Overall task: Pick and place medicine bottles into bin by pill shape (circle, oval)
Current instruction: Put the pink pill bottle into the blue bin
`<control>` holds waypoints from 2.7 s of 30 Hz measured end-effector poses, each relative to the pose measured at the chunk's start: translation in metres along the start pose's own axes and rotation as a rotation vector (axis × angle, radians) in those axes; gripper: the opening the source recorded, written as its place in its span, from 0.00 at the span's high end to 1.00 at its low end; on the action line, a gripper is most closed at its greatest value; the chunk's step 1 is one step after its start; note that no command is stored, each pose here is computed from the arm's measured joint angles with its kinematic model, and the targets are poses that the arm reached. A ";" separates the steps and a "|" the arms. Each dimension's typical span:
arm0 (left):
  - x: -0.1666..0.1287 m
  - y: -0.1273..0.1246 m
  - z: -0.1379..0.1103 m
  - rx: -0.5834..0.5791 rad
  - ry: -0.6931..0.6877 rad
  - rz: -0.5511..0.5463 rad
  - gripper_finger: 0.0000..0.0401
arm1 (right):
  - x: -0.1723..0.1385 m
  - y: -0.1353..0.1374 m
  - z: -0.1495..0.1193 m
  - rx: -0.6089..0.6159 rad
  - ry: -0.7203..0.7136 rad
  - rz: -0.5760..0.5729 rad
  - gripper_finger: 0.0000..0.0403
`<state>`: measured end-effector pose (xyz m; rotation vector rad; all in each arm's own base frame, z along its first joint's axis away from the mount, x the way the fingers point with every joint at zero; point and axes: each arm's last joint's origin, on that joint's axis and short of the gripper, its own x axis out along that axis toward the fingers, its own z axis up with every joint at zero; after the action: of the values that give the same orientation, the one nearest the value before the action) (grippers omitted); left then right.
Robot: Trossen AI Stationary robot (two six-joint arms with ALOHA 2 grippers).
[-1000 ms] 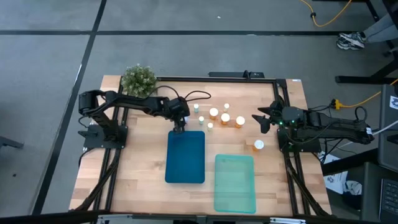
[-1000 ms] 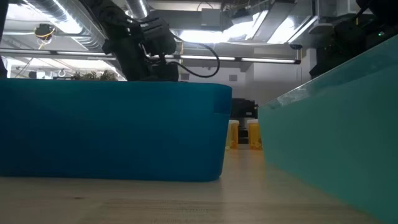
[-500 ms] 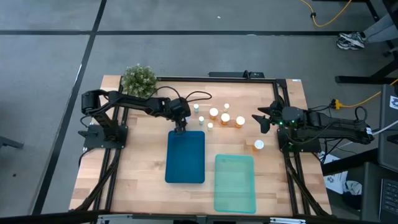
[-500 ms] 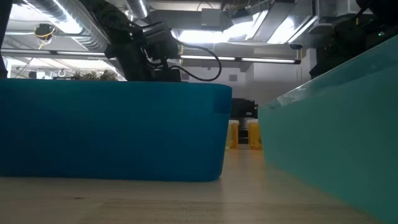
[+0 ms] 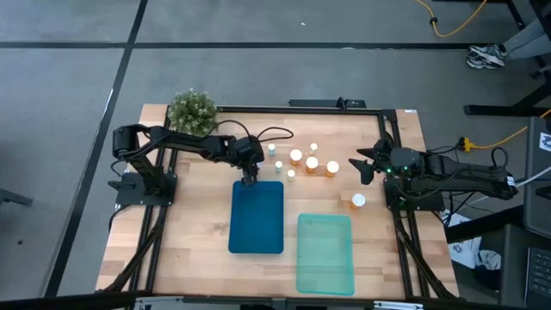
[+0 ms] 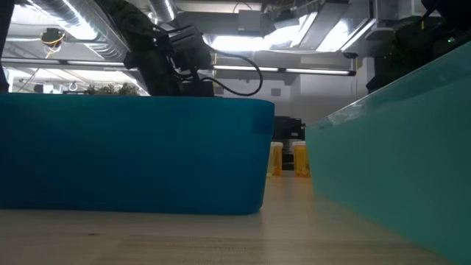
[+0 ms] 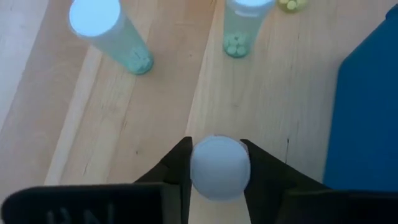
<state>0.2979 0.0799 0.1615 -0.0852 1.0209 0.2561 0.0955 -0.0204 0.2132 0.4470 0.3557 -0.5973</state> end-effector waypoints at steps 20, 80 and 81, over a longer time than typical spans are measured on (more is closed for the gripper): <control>-0.102 -0.074 0.005 0.035 -0.256 -0.223 0.77 | 0.000 0.000 0.000 0.000 0.000 -0.001 0.29; -0.013 -0.111 -0.005 0.118 -0.087 -0.207 0.56 | 0.000 0.000 0.000 0.001 0.000 -0.002 0.29; -0.013 -0.111 -0.005 0.118 -0.090 -0.208 0.56 | 0.000 0.000 0.000 0.001 0.000 -0.002 0.29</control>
<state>0.3152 -0.0310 0.1649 -0.0719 0.9275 0.0104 0.0955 -0.0204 0.2130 0.4480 0.3559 -0.5998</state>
